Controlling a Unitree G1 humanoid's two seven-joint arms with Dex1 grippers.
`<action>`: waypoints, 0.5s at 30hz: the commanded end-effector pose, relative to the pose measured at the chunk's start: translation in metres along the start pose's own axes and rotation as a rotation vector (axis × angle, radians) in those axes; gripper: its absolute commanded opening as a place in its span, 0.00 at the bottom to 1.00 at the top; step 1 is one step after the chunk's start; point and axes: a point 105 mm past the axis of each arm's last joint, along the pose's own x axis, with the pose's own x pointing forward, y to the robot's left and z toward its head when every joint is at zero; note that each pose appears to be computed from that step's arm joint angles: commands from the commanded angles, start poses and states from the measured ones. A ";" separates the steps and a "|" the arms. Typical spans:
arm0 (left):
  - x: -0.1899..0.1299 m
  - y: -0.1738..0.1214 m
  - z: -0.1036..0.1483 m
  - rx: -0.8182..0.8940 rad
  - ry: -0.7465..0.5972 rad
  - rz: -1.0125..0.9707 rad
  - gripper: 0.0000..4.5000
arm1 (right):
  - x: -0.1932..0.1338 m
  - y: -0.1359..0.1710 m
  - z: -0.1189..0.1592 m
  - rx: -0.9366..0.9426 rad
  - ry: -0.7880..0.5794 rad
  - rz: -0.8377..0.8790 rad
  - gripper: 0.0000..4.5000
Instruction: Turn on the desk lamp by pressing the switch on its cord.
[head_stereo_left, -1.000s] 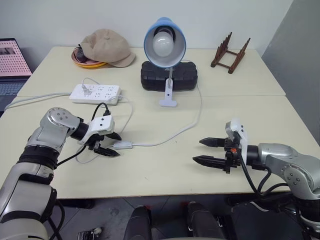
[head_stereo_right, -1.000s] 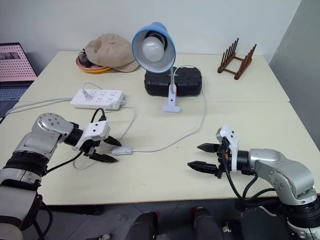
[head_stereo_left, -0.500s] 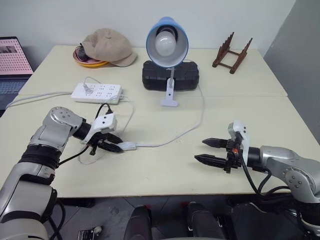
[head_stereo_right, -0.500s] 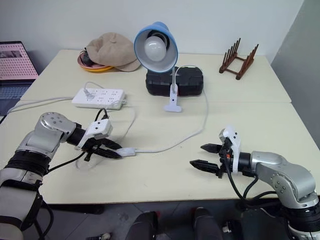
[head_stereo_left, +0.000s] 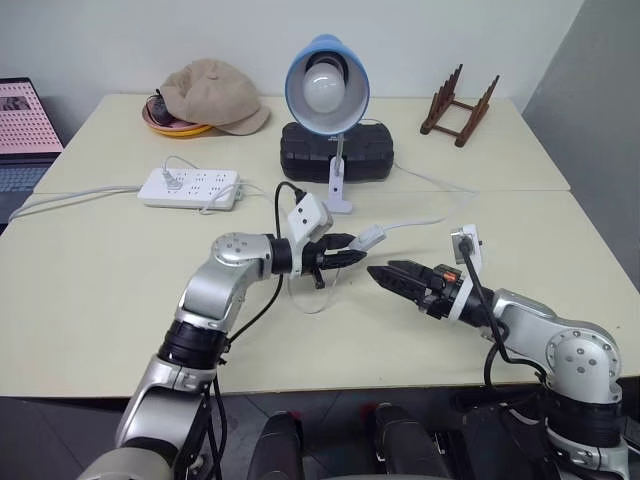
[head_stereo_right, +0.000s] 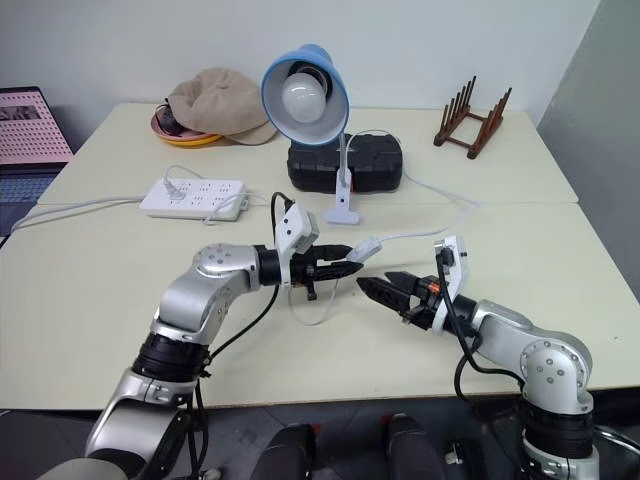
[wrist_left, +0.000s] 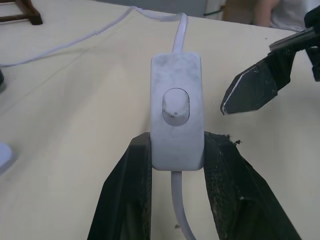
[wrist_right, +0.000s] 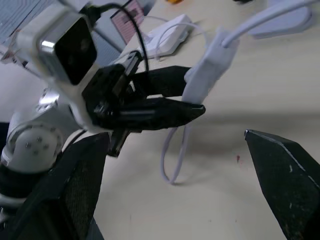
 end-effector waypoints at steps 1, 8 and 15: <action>0.005 -0.012 0.018 0.067 -0.055 0.002 0.24 | 0.011 0.009 0.021 0.086 -0.082 0.006 1.00; 0.007 -0.017 0.022 0.044 -0.082 0.001 0.24 | 0.025 0.003 0.022 0.133 -0.053 -0.058 1.00; 0.005 -0.018 0.022 0.038 -0.084 -0.002 0.24 | 0.028 0.001 0.025 0.148 -0.051 -0.075 1.00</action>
